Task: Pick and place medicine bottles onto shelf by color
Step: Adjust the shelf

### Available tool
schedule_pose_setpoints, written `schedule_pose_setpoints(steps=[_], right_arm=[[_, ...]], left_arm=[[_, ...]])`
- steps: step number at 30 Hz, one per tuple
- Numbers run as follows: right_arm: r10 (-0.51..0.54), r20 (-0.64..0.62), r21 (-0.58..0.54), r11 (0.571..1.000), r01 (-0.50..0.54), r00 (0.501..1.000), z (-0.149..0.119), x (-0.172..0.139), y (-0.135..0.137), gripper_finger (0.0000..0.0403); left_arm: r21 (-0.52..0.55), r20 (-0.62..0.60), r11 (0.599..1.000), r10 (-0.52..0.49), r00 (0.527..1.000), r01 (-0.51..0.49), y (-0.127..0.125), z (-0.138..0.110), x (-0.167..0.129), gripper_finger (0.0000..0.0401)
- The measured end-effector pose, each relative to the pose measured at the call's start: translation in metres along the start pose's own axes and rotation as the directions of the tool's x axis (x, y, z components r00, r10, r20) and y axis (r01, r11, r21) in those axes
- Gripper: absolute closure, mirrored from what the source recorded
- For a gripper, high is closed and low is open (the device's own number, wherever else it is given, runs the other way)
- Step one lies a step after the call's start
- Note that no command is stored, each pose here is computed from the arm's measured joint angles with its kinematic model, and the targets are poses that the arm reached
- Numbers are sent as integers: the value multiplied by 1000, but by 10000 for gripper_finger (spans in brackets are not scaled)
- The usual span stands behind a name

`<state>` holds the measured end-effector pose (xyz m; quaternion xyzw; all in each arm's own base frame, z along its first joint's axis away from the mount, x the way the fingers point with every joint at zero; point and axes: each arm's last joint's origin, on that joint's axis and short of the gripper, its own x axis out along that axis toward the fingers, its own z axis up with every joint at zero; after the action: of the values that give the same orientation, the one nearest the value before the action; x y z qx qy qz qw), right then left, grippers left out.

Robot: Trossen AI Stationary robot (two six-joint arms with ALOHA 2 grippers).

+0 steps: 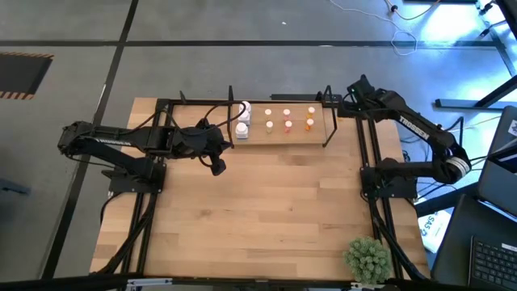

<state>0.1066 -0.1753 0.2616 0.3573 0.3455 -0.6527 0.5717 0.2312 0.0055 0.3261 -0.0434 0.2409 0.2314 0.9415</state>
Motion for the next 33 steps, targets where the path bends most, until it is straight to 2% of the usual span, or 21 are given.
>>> schedule_pose_setpoints(steps=[20,33], right_arm=[[12,-76,-70,997,-17,997,-4,4,1,199],[127,-61,-123,983,-134,990,-11,-3,20,199]], left_arm=[[0,0,1000,0,1000,0,0,0,0,401],[0,0,1000,0,1000,0,0,0,0,401]])
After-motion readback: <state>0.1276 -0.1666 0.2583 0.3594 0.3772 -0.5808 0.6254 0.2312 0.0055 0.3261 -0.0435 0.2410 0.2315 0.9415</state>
